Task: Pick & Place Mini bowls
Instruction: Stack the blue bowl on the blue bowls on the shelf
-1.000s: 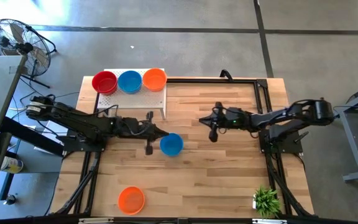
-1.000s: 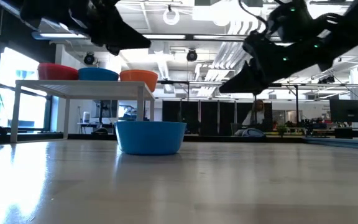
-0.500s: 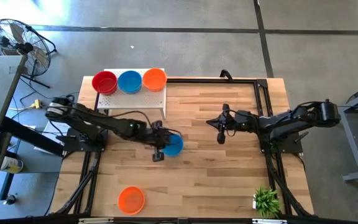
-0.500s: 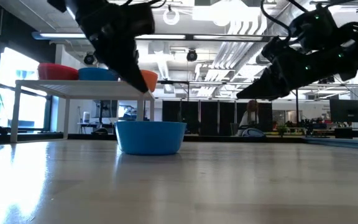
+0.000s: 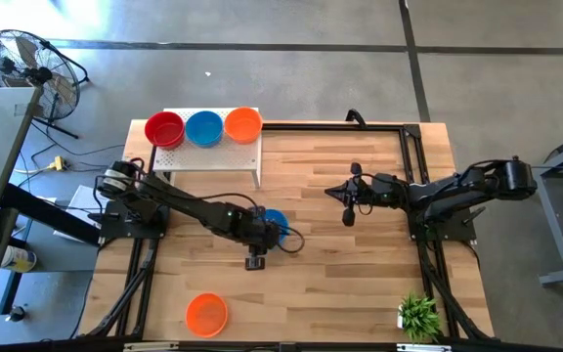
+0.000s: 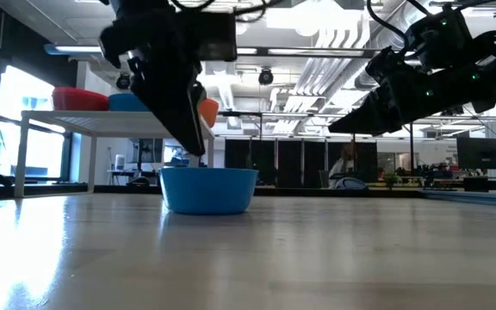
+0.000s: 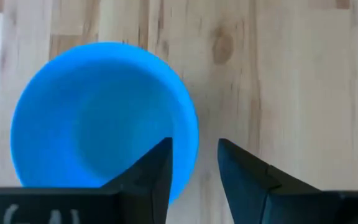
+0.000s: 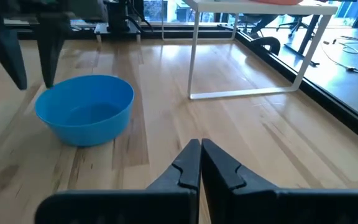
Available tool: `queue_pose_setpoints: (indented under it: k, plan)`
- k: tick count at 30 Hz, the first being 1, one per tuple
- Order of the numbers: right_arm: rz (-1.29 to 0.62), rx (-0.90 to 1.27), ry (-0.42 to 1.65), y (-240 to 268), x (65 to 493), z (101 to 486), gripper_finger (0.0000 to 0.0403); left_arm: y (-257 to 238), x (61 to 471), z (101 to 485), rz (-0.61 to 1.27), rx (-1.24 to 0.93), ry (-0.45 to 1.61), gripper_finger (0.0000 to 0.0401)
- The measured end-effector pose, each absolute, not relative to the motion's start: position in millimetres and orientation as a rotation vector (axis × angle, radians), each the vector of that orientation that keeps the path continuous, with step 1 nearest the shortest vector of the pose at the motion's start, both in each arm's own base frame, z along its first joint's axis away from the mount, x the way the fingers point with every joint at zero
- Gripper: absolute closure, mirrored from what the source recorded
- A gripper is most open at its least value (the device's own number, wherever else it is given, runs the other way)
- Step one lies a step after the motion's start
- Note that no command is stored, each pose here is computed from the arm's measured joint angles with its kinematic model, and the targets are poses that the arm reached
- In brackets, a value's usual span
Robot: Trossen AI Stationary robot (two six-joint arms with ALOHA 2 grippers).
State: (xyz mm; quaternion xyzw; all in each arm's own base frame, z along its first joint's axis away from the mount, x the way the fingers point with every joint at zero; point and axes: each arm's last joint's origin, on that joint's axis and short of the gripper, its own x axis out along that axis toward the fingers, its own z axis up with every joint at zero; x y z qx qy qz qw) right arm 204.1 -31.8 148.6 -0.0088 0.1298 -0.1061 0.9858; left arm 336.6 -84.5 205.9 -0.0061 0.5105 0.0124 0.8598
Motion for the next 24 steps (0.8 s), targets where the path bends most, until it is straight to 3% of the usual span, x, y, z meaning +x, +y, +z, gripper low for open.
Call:
queue_pose_setpoints:
  k: [11, 15, 19, 24]
  plan:
    - [-0.201, -0.016, 0.261, -31, 204, 149, 0.0402, -86, 344, 174, 0.073, -0.012, 1.170, 0.0283]
    - [-0.201, -0.016, 0.261, -31, 204, 148, 0.0401, -86, 344, 163, 0.082, 0.003, 1.219, 0.0318]
    - [-0.201, -0.016, 0.261, -31, 204, 149, 0.0402, -85, 343, 163, 0.088, 0.031, 1.240, 0.0382]
    - [-0.200, -0.022, 0.262, -31, 204, 149, 0.0401, -86, 346, 199, 0.081, 0.049, 1.228, 0.0390]
